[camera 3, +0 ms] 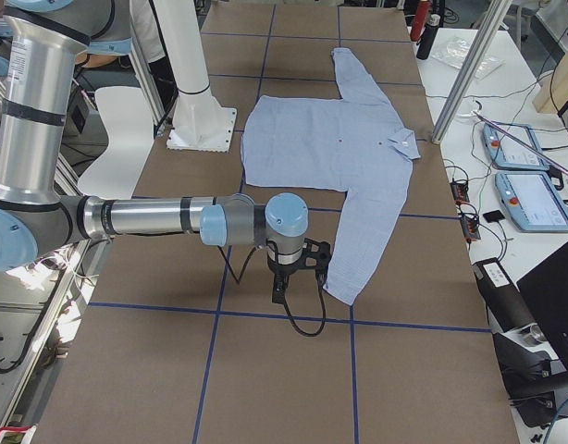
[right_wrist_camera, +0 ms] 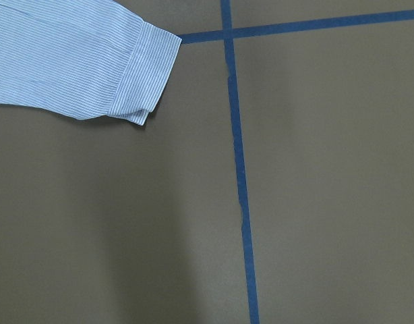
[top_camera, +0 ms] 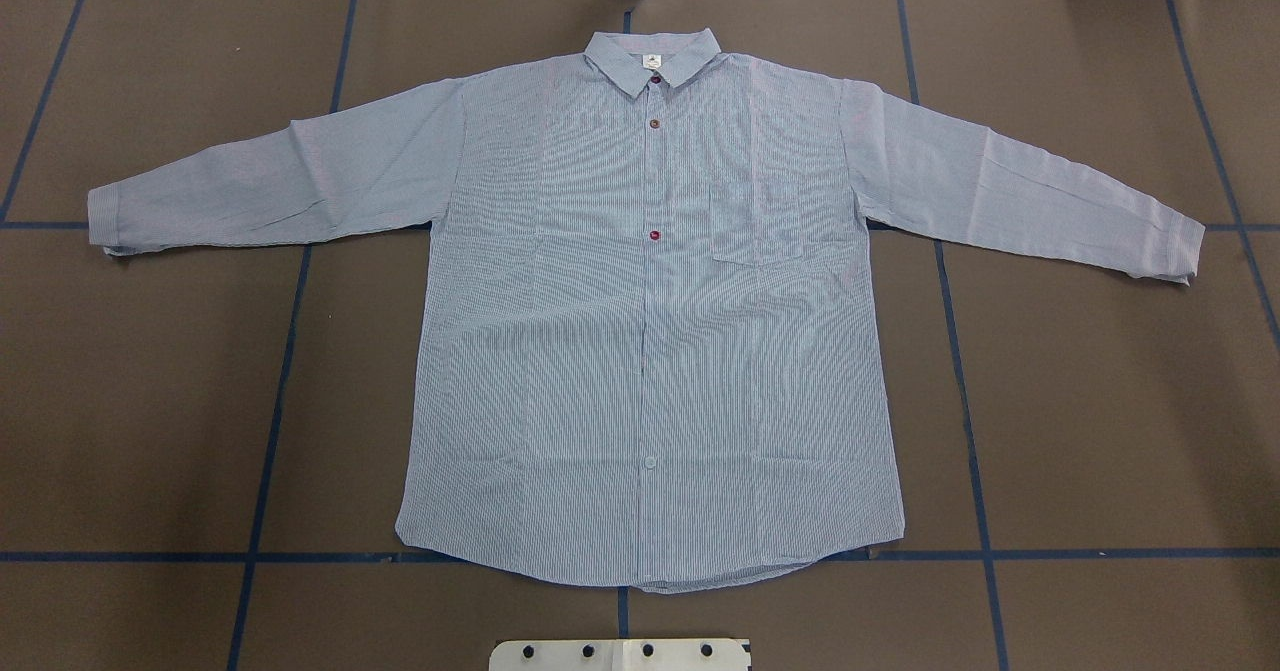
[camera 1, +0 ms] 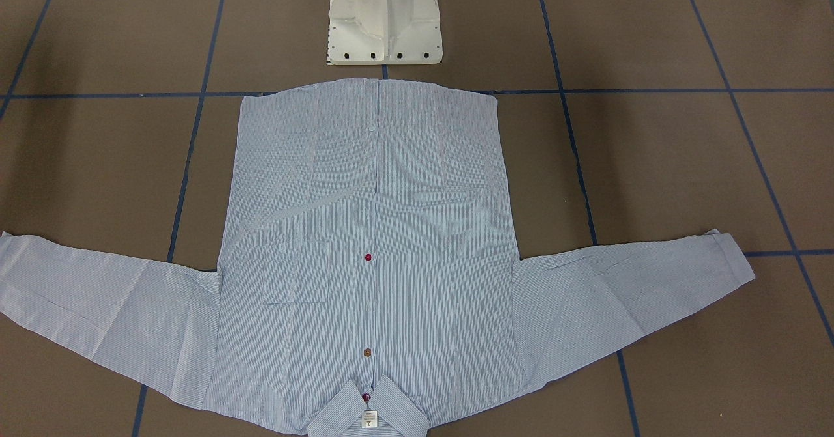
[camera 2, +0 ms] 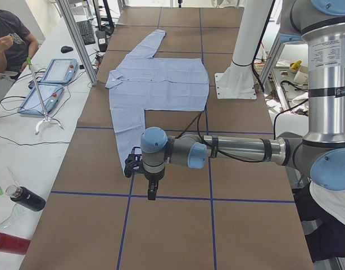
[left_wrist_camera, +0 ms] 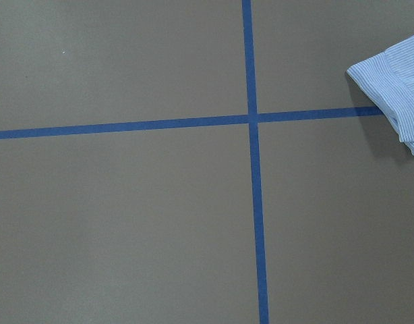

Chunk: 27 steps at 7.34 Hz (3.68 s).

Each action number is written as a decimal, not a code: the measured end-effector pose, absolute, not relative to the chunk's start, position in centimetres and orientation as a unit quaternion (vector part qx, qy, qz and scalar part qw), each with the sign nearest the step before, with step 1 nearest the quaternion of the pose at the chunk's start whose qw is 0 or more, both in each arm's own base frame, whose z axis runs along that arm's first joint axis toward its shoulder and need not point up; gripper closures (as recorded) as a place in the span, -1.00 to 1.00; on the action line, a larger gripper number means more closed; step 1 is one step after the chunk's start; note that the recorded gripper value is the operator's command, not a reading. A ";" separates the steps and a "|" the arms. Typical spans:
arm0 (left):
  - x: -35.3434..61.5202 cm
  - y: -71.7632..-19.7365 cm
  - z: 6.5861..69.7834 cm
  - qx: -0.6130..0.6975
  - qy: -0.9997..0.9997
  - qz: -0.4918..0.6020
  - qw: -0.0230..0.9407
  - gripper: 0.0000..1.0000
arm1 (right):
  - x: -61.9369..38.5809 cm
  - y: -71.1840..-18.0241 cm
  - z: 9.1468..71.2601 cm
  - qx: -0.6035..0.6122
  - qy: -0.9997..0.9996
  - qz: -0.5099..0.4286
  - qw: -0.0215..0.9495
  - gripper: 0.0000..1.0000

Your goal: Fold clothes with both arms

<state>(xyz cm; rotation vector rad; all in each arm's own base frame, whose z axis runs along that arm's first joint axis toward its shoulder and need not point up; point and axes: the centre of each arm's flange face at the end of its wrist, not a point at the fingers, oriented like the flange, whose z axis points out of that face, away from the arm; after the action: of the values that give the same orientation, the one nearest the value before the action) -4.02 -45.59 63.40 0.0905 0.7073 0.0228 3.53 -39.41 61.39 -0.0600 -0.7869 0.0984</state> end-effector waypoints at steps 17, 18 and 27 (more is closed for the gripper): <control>-3.5 -49.4 52.5 0.178 0.359 0.062 0.914 -0.98 | -6.0 -48.2 68.5 0.045 -0.415 0.024 0.908 -1.00; -3.6 -49.4 52.4 0.180 0.359 0.064 0.914 -0.99 | -8.6 -49.0 68.0 0.039 -0.401 0.044 0.914 -1.00; -3.5 -49.4 51.3 0.188 0.360 0.064 0.911 -0.99 | -13.9 -52.1 69.5 0.028 -0.380 0.007 0.924 -0.88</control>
<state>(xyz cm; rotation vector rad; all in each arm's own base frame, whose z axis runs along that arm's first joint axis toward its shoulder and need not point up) -3.54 -49.37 51.32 0.3884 0.7428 0.1311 -13.95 -52.14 69.54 0.0583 -0.7804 0.0143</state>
